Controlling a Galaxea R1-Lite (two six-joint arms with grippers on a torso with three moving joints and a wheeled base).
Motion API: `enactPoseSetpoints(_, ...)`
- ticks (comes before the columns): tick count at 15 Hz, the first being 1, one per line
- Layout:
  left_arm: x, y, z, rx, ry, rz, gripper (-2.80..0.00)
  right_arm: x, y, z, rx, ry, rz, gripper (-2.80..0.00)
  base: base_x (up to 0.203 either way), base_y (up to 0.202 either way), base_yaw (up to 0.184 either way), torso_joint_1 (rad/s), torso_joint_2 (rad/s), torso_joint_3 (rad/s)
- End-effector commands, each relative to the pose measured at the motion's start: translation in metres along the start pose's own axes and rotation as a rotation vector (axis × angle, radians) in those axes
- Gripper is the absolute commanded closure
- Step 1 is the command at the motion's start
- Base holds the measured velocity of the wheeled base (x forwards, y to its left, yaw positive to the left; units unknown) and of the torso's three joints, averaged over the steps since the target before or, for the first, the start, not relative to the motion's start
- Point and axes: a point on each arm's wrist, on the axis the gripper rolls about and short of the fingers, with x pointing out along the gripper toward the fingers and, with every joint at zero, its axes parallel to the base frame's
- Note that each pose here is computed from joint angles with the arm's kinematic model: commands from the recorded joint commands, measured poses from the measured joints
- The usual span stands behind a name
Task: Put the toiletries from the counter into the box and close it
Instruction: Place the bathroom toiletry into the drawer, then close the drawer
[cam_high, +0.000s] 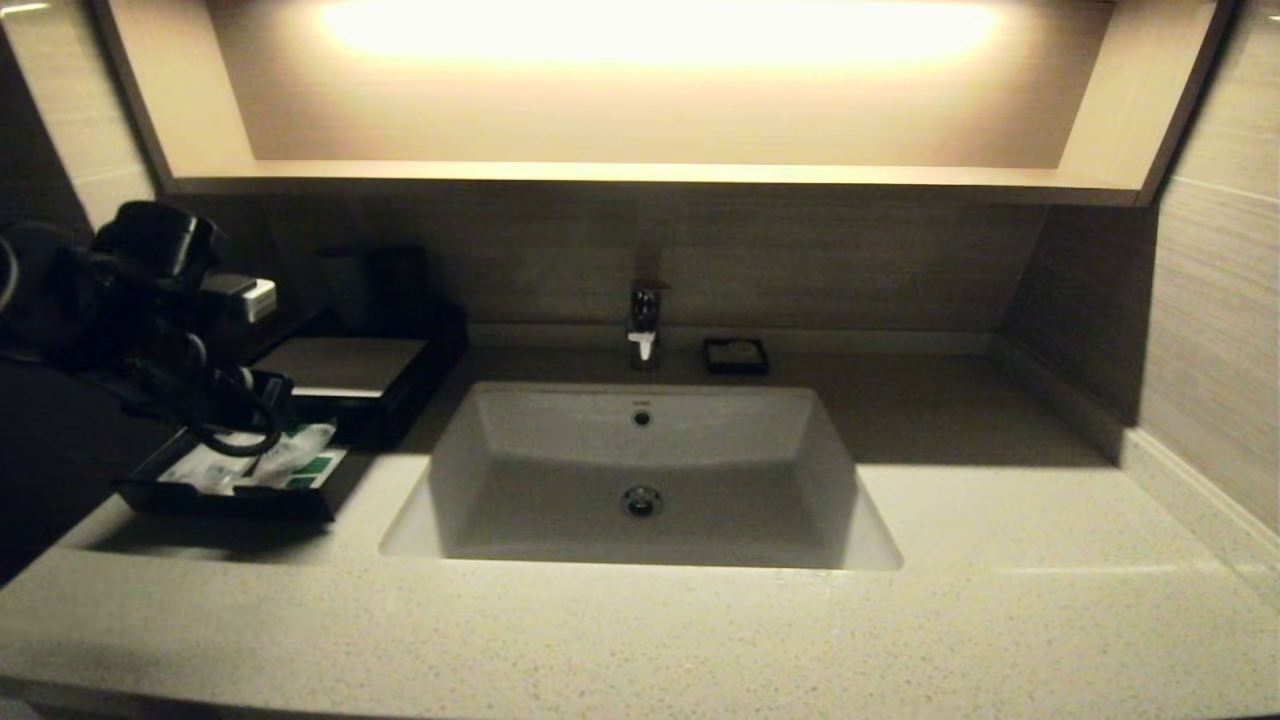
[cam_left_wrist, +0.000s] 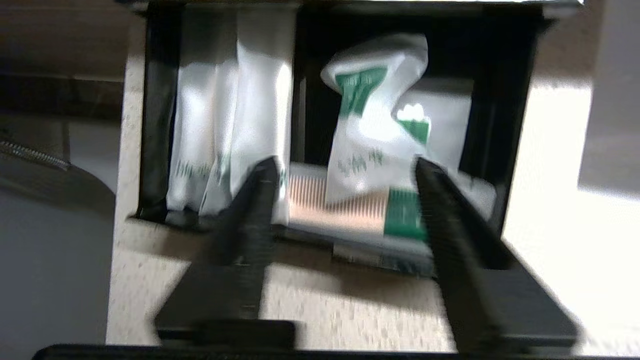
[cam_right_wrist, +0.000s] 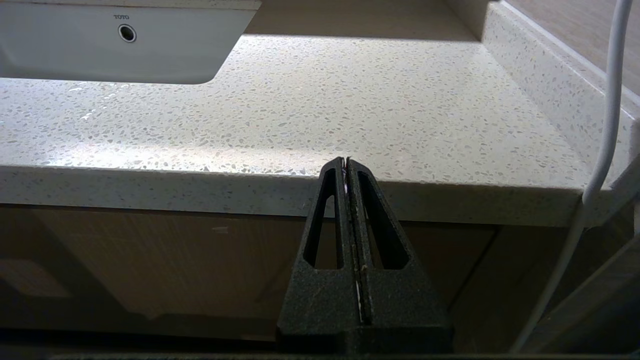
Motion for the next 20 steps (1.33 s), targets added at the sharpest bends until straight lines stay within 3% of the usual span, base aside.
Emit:
enactPoseSetpoints(1, -0.021, 0.001, -0.009, -0.002, -0.020, 0.004, 0.00, 0.000, 0.000, 0.000, -0.001, 0.002, 0.001, 0.00, 0.000, 0.000, 0.000, 0.000, 0.00, 0.000)
enactPoseSetpoints(9, -0.035, 0.002, -0.060, -0.040, 0.074, 0.006, 0.00, 0.000, 0.000, 0.000, -0.001, 0.002, 0.001, 0.00, 0.000, 0.000, 0.000, 0.000, 0.00, 0.000)
enactPoseSetpoints(16, -0.066, 0.000, -0.079, -0.041, 0.016, -0.024, 0.00, 0.000, 0.000, 0.000, -0.001, 0.001, 0.001, 0.00, 0.000, 0.000, 0.000, 0.000, 0.00, 0.000)
enactPoseSetpoints(20, -0.063, -0.004, -0.085, -0.032, 0.035, -0.097, 0.00, 0.000, 0.000, 0.000, -0.001, 0.002, 0.001, 0.00, 0.000, 0.000, 0.000, 0.000, 0.00, 0.000)
